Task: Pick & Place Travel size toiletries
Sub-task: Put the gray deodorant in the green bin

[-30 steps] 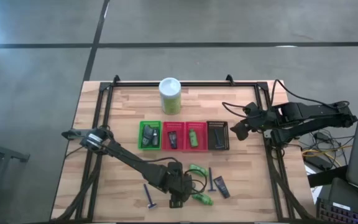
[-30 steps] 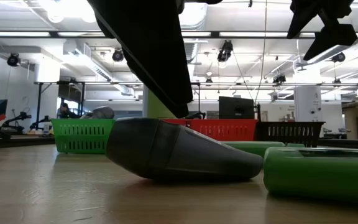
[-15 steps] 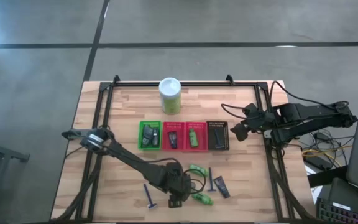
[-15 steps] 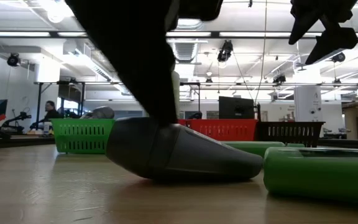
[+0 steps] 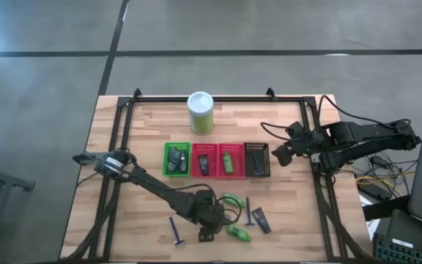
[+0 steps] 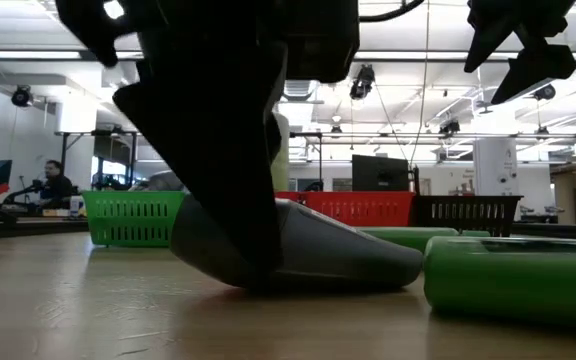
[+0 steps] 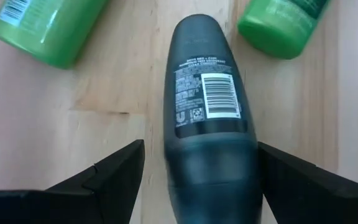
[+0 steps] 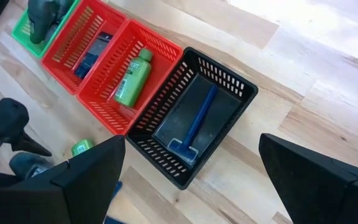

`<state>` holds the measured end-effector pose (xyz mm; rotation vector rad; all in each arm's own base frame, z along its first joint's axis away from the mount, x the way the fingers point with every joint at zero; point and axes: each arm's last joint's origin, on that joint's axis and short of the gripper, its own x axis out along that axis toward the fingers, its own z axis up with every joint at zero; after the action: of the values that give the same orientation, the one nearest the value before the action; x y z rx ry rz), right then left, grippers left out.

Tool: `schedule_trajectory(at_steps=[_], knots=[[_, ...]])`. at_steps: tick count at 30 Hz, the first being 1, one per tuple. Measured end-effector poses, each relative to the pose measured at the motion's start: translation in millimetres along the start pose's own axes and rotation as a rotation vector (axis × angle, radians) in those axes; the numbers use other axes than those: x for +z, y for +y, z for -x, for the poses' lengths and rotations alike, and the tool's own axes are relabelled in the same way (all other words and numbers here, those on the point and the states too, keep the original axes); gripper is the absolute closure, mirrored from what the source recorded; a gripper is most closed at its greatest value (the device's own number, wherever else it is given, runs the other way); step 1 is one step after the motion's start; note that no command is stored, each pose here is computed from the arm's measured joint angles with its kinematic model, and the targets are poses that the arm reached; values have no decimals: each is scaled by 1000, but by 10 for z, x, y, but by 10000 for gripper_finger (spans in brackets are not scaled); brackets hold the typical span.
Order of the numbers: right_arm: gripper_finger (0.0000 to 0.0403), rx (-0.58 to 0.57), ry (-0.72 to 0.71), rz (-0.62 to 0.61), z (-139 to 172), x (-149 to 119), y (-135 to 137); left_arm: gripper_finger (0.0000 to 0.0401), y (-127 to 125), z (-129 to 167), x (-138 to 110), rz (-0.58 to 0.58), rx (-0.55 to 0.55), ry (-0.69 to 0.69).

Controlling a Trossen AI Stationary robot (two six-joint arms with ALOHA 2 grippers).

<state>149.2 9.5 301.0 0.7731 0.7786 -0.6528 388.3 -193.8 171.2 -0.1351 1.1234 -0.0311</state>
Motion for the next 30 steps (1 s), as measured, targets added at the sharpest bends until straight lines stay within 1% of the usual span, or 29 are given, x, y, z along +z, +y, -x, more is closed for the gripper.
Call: schedule_trajectory(at_steps=[3,8,11,16,19,22,24,25,28,30], knots=[[35,-1,-2,0,0,0,0,103,9,-49,-34,3,-16,-7],[35,-1,-2,0,0,0,-1,108,31,-83,-85,0,-7,7],[35,-2,-2,0,0,0,-1,127,31,-57,-66,-5,10,9],[35,-2,-2,0,0,0,-2,190,12,49,51,-41,63,-73],[35,-3,-1,2,0,0,-2,194,29,115,103,-58,80,-100],[35,-4,-1,3,0,-1,-3,194,76,212,120,-40,91,-94],[35,-5,0,3,1,-1,-5,194,128,343,102,5,114,-64],[35,-5,0,2,1,-2,-5,194,158,428,92,48,134,-55],[35,-5,-1,0,3,-1,-7,194,261,759,44,224,244,-75],[35,-10,-12,0,3,2,-8,189,338,1022,7,379,333,-141]])
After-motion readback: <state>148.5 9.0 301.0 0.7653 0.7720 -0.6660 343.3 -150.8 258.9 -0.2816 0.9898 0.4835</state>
